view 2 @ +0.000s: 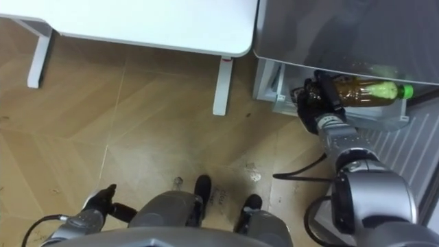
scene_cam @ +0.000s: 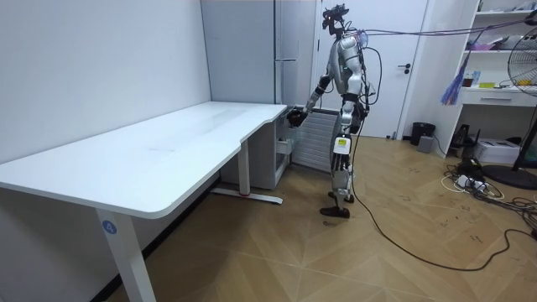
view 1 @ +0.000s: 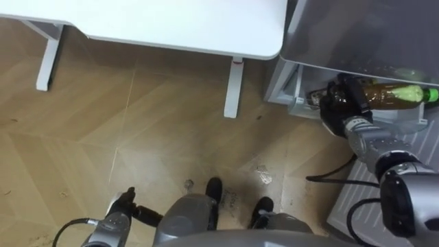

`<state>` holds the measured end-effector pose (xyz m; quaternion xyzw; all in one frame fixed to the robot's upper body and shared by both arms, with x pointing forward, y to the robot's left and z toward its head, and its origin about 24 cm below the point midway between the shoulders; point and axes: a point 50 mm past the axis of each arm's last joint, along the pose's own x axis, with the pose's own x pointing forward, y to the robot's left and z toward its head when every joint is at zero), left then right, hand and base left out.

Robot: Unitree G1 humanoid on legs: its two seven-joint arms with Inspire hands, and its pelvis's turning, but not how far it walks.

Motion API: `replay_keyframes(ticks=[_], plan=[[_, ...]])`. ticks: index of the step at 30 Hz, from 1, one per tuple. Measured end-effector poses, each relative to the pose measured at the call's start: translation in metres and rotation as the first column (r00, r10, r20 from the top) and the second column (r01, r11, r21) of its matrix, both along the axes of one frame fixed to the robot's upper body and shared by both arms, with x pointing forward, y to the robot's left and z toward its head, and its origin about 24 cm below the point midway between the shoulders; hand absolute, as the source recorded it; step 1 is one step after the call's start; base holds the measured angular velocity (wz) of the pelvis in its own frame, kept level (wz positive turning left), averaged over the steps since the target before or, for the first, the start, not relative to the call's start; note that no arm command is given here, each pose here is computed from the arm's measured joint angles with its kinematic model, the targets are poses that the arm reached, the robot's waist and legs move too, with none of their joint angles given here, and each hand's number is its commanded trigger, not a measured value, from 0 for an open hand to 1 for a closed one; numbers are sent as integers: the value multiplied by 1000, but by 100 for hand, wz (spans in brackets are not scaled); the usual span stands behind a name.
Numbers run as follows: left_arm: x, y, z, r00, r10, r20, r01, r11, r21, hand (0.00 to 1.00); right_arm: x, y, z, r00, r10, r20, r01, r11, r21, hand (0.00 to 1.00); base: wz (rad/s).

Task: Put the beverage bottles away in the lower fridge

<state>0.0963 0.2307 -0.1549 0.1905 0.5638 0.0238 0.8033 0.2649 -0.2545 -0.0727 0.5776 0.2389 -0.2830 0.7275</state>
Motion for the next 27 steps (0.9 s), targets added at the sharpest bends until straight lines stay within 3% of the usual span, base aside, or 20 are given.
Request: replay_keyframes(ticks=[5, 6, 7, 8, 9, 27], plan=[[1, 6, 1, 1000, 4, 13, -4, 1000, 9, 0, 5, -8, 6, 1000, -5, -22, 4, 1000, -19, 100, 5], [1, 6, 2, 1000, 4, 14, -4, 1000, 9, 0, 6, -9, 8, 1000, -7, -20, 6, 1000, -21, 80, 4], [1, 6, 2, 1000, 3, 16, -3, 1000, 9, 0, 9, -10, 11, 1000, -9, -16, 8, 1000, -24, 38, 0], [2, 6, 2, 1000, 2, 18, -2, 1000, 9, 0, 11, -12, 13, 1000, -10, -10, 10, 1000, -29, 7, 0], [2, 6, 2, 1000, 2, 19, -2, 1000, 9, 0, 12, -13, 15, 1000, -13, -7, 13, 999, -30, 0, 5], [7, 6, 3, 1000, 1, 21, -1, 1000, 16, 0, 16, -28, 24, 996, -77, -51, 75, 996, -43, 0, 3]])
